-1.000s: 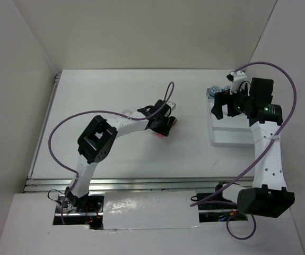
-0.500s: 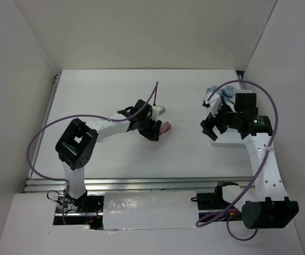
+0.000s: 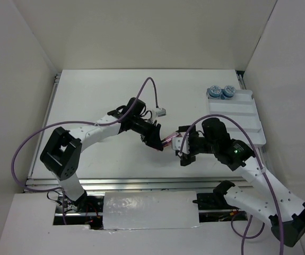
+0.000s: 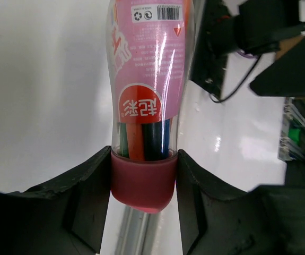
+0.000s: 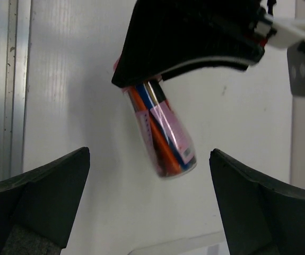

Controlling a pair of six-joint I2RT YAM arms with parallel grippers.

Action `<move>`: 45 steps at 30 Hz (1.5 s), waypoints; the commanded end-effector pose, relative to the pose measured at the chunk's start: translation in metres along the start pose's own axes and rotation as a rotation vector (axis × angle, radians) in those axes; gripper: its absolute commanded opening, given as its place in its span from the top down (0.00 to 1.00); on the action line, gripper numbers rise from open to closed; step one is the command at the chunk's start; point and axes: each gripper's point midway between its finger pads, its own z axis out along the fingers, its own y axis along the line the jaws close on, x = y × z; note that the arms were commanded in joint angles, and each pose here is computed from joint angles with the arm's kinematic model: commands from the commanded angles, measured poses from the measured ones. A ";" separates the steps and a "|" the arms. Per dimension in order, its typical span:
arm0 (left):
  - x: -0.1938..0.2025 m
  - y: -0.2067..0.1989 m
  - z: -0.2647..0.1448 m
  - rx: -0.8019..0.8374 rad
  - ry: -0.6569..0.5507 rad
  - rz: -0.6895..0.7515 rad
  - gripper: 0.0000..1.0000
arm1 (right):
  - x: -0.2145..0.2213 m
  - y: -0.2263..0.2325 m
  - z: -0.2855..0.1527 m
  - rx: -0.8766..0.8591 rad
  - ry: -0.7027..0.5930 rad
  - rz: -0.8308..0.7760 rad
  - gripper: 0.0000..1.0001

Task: Sort the stationery into containers
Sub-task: Place the stationery in the storage box.

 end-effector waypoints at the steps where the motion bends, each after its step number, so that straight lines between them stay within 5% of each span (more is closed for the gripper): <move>1: -0.007 -0.042 -0.012 0.137 -0.023 0.026 0.82 | -0.027 -0.014 0.011 0.037 -0.054 -0.206 0.00; 4: -0.005 -0.046 -0.014 0.148 -0.027 0.006 0.82 | -0.029 -0.002 0.022 -0.019 -0.048 -0.264 0.02; 12: -0.005 -0.056 -0.018 0.179 -0.031 0.002 0.81 | -0.016 0.018 0.048 -0.167 0.033 -0.309 0.25; 19: -0.004 -0.059 -0.019 0.189 -0.042 -0.012 0.80 | 0.001 -0.001 0.064 -0.141 0.132 -0.302 0.30; 27: -0.002 -0.064 -0.023 0.206 -0.054 -0.016 0.78 | 0.011 -0.009 0.068 -0.117 0.188 -0.319 0.53; 29: -0.004 -0.065 -0.025 0.202 -0.067 -0.013 0.63 | 0.017 -0.009 0.068 -0.115 0.220 -0.324 0.66; 30: -0.005 -0.063 -0.026 0.191 -0.072 -0.015 0.43 | 0.022 -0.010 0.065 -0.118 0.246 -0.318 0.74; 32: -0.007 -0.055 -0.029 0.133 -0.087 -0.017 0.22 | 0.024 -0.012 0.058 -0.118 0.264 -0.288 0.84; 35: -0.010 -0.038 -0.039 0.054 -0.115 -0.030 0.04 | 0.037 -0.019 0.038 -0.093 0.301 -0.236 0.95; 45: -0.008 0.008 -0.074 -0.014 -0.142 -0.145 0.01 | 0.157 -0.019 -0.073 -0.140 0.683 -0.099 0.97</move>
